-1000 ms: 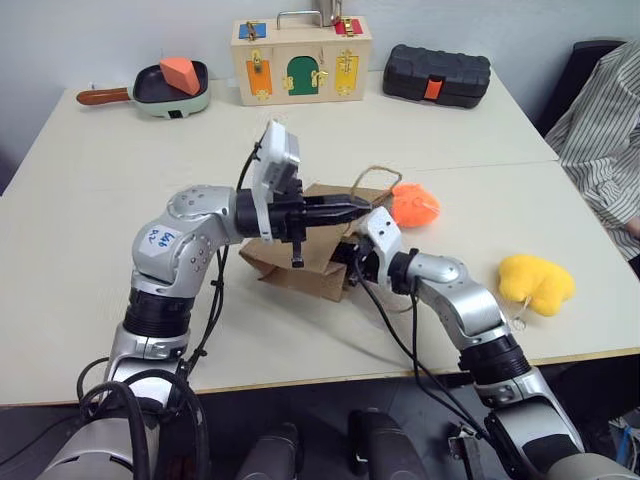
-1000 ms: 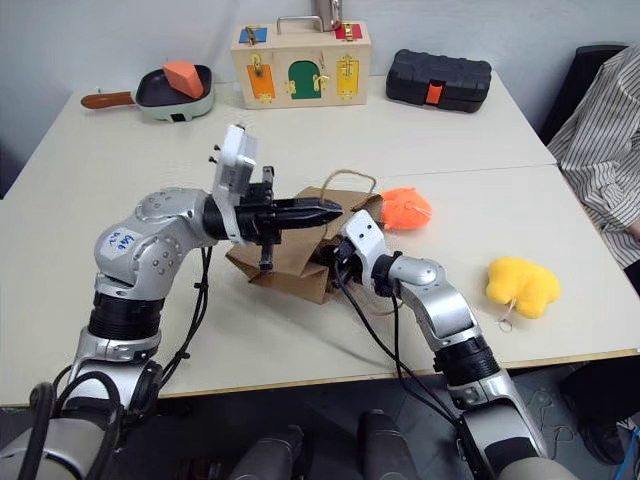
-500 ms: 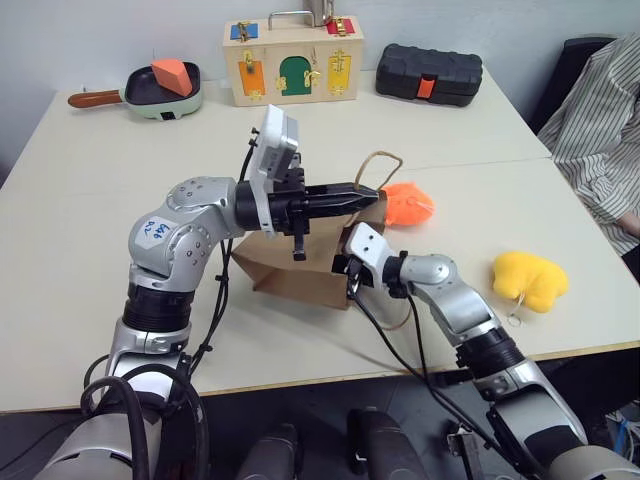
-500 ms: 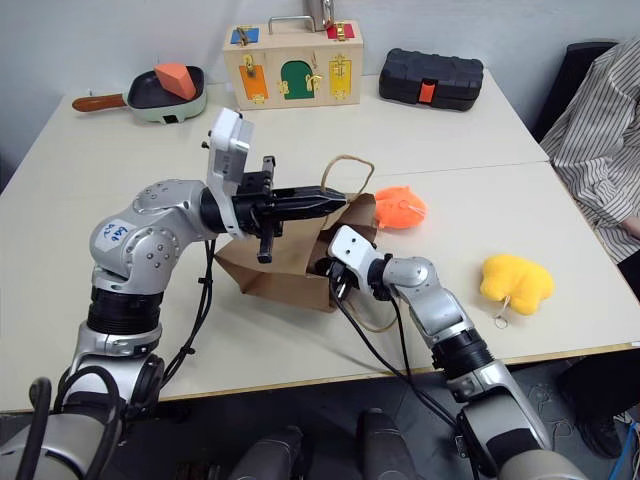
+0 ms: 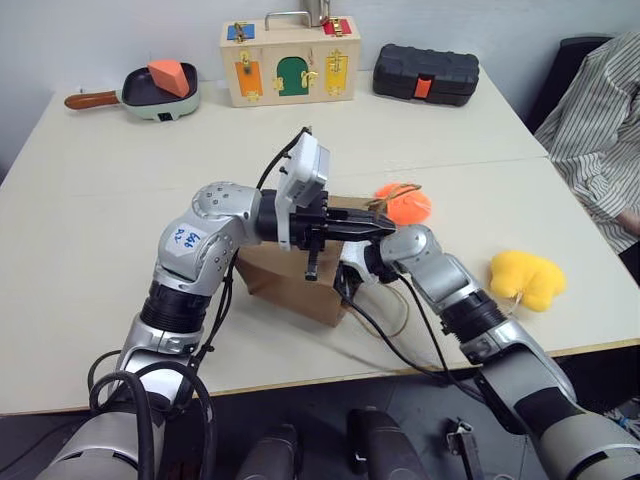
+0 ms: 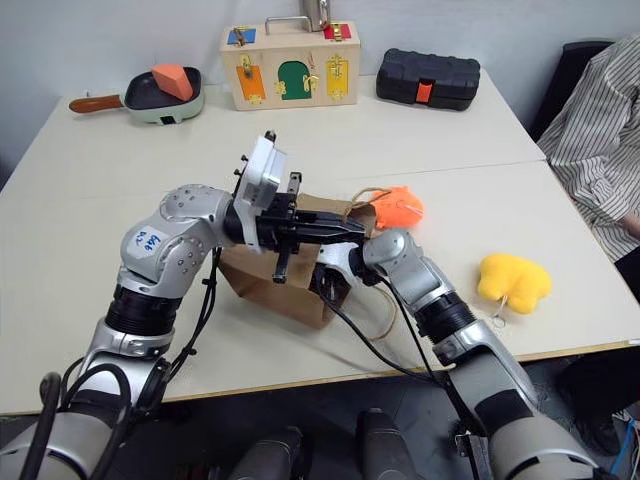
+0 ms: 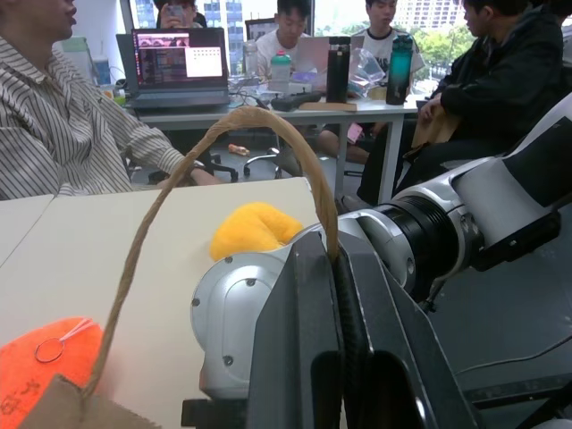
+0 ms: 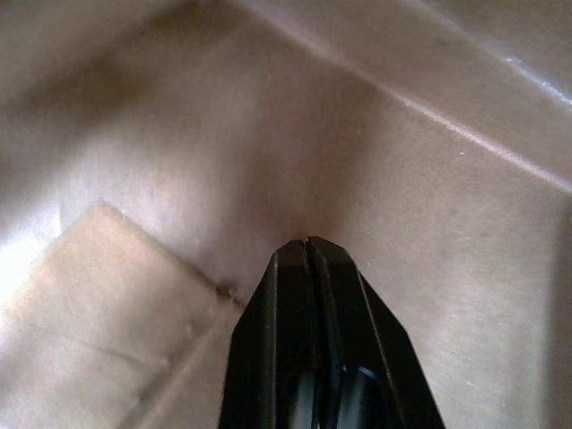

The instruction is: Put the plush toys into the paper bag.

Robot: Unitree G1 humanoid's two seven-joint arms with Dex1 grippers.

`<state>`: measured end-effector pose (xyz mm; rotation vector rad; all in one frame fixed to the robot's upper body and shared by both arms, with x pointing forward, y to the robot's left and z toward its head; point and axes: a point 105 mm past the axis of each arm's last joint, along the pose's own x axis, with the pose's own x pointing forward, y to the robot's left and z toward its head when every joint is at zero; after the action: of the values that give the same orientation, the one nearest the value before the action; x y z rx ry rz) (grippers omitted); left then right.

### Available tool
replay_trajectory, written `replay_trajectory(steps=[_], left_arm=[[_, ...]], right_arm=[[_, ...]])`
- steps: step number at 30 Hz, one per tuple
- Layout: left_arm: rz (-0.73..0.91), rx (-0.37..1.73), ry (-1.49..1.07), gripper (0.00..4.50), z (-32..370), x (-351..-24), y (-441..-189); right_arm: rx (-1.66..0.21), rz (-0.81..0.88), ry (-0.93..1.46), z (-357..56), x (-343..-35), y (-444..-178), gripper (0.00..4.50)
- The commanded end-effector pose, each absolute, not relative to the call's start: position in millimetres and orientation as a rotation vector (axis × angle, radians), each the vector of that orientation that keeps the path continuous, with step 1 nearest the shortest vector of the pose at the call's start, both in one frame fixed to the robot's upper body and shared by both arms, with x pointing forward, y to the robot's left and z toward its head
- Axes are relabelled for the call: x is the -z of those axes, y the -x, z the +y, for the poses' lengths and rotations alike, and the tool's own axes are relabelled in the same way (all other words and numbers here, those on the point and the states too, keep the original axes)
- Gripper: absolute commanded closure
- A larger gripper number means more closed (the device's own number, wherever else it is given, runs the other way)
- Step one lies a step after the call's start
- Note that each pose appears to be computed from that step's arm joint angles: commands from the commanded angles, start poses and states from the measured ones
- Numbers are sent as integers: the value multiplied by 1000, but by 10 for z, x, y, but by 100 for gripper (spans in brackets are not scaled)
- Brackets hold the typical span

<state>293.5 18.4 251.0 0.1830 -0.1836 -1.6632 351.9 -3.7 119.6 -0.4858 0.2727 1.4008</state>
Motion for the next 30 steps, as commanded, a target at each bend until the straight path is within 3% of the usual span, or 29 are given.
replay_trajectory(steps=[1,4,8,14,18,23,30], left_arm=[[-241,1661,-219,450,177,-2596,-2903],[-252,1639,-231,450,194,-2603,-2929],[-275,1595,-239,450,259,-2678,-2998],[-330,1502,-172,450,447,-2990,-3139],[-320,1475,-156,450,527,-2998,-3169],[-293,1488,-166,450,503,-2867,-3135],[-353,1506,-49,450,511,-3202,-3064]], right_arm=[[-1312,246,260,123,-1381,-3651,445],[-1273,273,185,231,-1290,-3638,445],[-1217,181,509,230,-1019,-3630,445],[-1068,84,788,67,-930,-3838,445],[-1060,106,717,32,-966,-3878,445],[-1147,233,288,220,-1168,-3781,445],[-1066,303,666,-22,-811,-3889,445]])
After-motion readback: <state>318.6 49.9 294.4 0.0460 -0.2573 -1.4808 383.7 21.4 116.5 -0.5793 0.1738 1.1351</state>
